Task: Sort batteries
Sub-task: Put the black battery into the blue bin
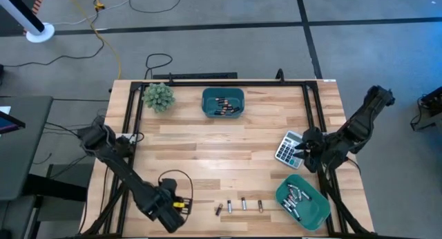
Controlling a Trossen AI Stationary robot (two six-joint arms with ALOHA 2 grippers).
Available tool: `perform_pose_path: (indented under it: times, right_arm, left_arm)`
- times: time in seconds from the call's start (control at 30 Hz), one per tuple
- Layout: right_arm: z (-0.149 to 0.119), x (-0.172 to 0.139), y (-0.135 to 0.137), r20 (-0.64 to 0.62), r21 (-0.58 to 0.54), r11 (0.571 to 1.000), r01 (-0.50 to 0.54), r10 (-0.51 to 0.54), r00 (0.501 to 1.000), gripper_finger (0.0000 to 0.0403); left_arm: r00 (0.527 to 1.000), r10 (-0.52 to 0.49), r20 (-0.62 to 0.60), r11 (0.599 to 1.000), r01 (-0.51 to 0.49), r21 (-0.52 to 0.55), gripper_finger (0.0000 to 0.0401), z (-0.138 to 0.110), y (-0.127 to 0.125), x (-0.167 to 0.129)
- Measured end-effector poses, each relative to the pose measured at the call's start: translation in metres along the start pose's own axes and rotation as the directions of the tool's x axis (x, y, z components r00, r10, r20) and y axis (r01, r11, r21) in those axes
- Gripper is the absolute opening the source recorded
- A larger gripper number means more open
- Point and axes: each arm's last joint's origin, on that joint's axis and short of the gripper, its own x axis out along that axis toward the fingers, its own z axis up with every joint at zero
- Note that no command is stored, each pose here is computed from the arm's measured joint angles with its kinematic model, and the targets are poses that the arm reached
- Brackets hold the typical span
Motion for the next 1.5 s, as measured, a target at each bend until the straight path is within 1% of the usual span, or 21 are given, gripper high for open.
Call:
perform_pose_path:
  times: [0.1, 0.2, 0.27, 0.4, 0.53, 0.63, 0.77, 0.9, 1.23, 1.33, 1.4, 1.5]
  right_arm:
    - [0.0, 0.0, 0.0, 0.002, -0.006, 1.0, -0.003, 0.003, 1.0, 0.0177]
    - [0.0, 0.0, 0.0, 0.002, -0.007, 1.0, -0.004, 0.004, 1.0, 0.0177]
    - [0.001, 0.0, 0.001, 0.004, -0.004, 1.0, -0.011, 0.011, 1.0, 0.0177]
    - [0.001, 0.0, 0.003, 0.01, 0.005, 1.0, -0.025, 0.025, 1.0, 0.0177]
    - [0.002, 0.0, 0.004, 0.016, 0.013, 0.999, -0.037, 0.037, 0.999, 0.0177]
    - [0.003, 0.0, 0.005, 0.022, 0.023, 0.999, -0.049, 0.048, 0.999, 0.0177]
    - [0.004, 0.0, 0.008, 0.033, 0.038, 0.997, -0.073, 0.072, 0.997, 0.0177]
    - [0.005, 0.0, 0.009, 0.04, 0.047, 0.995, -0.085, 0.084, 0.996, 0.0177]
    - [0.009, 0.007, 0.01, 0.05, 0.077, 0.996, -0.035, 0.031, 0.998, 0.0177]
    - [0.01, 0.011, 0.011, 0.047, 0.079, 0.997, -0.013, 0.009, 0.999, 0.0177]
    - [0.01, 0.012, 0.011, 0.046, 0.079, 0.997, -0.002, -0.001, 0.999, 0.0177]
    - [0.01, 0.014, 0.013, 0.041, 0.075, 0.997, 0.008, -0.011, 0.999, 0.0177]
  left_arm:
    - [0.999, 0.039, 0.002, 0.998, -0.039, 0.039, 0.0125, -0.009, 0.003, -0.006]
    - [0.997, 0.068, 0.02, 0.994, -0.069, 0.084, 0.0125, -0.017, 0.011, -0.004]
    - [0.997, 0.069, 0.021, 0.992, -0.071, 0.105, 0.0125, -0.023, 0.016, -0.003]
    - [0.995, 0.09, 0.04, 0.992, -0.093, 0.083, 0.0125, -0.024, 0.02, 0.008]
    - [0.998, 0.057, -0.001, 0.996, -0.057, 0.067, 0.0125, -0.023, 0.019, 0.019]
    - [0.997, 0.081, -0.019, 0.994, -0.08, 0.068, 0.0125, -0.024, 0.025, 0.03]
    - [0.995, 0.094, -0.025, 0.993, -0.092, 0.071, 0.0125, -0.025, 0.028, 0.031]
    - [0.994, 0.113, -0.006, 0.991, -0.112, 0.072, 0.0125, -0.023, 0.03, 0.032]
    - [0.993, 0.111, -0.046, 0.991, -0.108, 0.078, 0.0125, -0.025, 0.038, 0.049]
    - [0.989, 0.14, -0.043, 0.987, -0.137, 0.081, 0.0125, -0.022, 0.042, 0.054]
    - [0.984, 0.167, -0.062, 0.983, -0.161, 0.083, 0.0125, -0.021, 0.046, 0.059]
    - [0.984, 0.157, -0.081, 0.985, -0.15, 0.09, 0.0125, -0.022, 0.051, 0.067]
